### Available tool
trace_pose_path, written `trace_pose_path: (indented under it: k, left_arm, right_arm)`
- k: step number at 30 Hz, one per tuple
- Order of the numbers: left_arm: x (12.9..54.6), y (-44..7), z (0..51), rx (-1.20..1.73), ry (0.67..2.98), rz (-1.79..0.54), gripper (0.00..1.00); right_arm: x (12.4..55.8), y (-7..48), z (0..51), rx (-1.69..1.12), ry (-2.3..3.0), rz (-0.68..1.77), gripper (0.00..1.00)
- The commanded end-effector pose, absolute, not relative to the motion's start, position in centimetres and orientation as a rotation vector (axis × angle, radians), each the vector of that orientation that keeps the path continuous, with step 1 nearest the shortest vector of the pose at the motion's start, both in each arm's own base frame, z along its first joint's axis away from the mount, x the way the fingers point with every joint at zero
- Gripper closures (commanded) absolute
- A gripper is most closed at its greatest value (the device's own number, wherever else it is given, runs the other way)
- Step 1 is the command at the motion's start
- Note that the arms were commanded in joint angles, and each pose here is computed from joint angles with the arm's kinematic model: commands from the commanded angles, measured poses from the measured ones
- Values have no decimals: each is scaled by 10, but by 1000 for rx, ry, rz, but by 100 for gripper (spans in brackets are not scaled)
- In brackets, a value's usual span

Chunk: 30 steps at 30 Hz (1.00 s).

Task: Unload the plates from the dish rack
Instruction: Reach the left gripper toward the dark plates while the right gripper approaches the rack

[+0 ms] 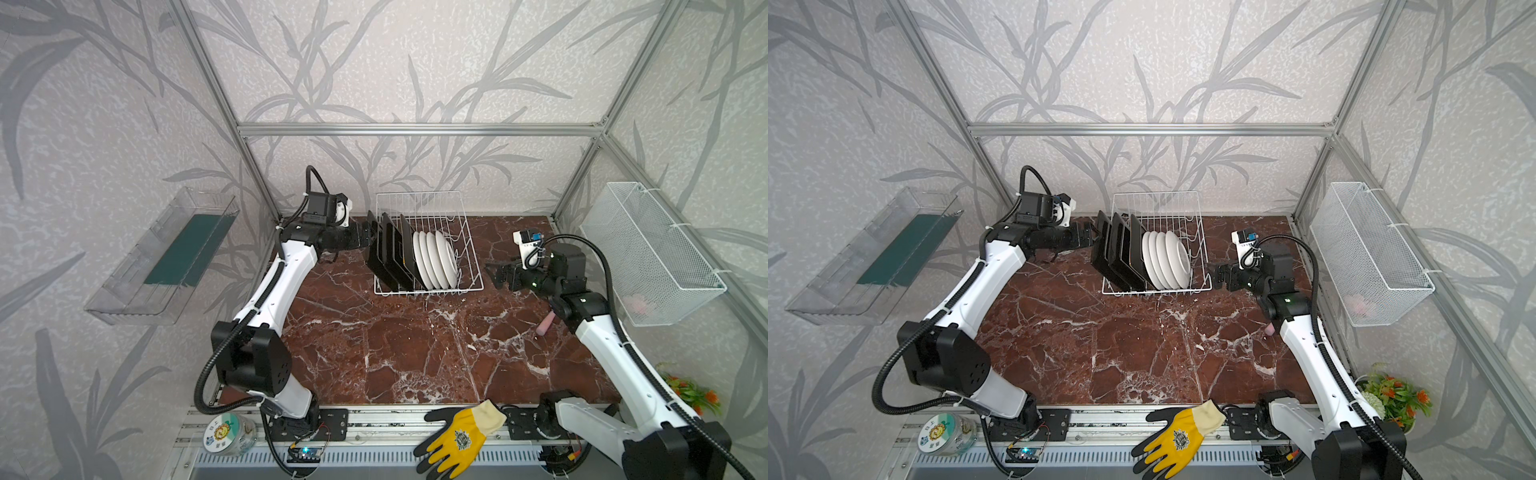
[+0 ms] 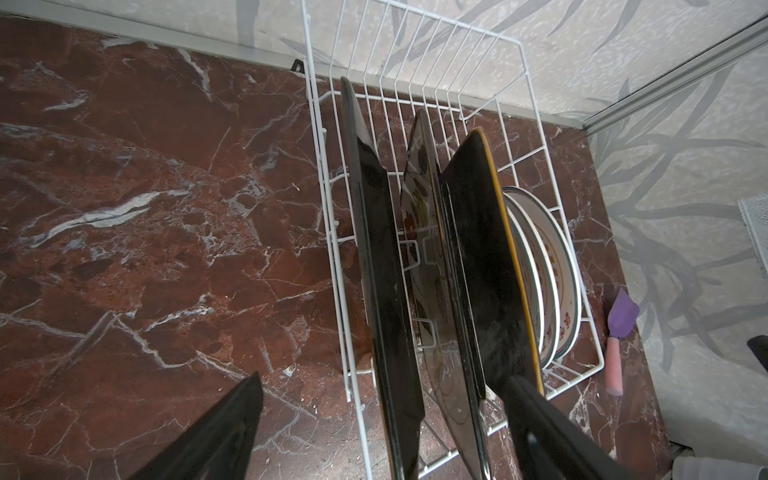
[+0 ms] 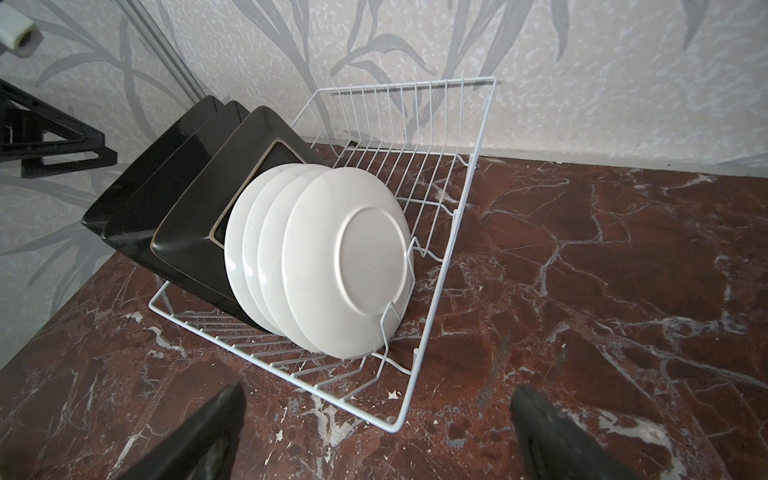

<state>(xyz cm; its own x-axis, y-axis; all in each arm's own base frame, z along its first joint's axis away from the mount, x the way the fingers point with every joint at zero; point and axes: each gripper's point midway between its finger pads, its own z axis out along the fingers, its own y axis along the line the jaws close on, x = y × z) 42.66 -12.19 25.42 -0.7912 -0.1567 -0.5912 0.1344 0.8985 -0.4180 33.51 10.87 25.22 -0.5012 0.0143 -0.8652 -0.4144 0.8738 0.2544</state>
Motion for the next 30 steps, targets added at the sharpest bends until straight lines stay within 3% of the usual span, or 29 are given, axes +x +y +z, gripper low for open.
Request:
trace_pose_path:
  k: [1,9,15,30]
  left_arm:
    - [426,-115,244,-36,2490,-498,10]
    - [442,-114,236,-24,2524,-434,20]
    - [452,-118,225,15,2581,-429,34]
    - [455,-132,211,65,2627,-519,38]
  right_arm:
    - [334,114,263,-302,2021,563,1]
    - [334,115,261,-308,2022,565,1]
    - [334,114,257,-307,2037,559,1]
    - [336,114,251,-303,2048,557,1]
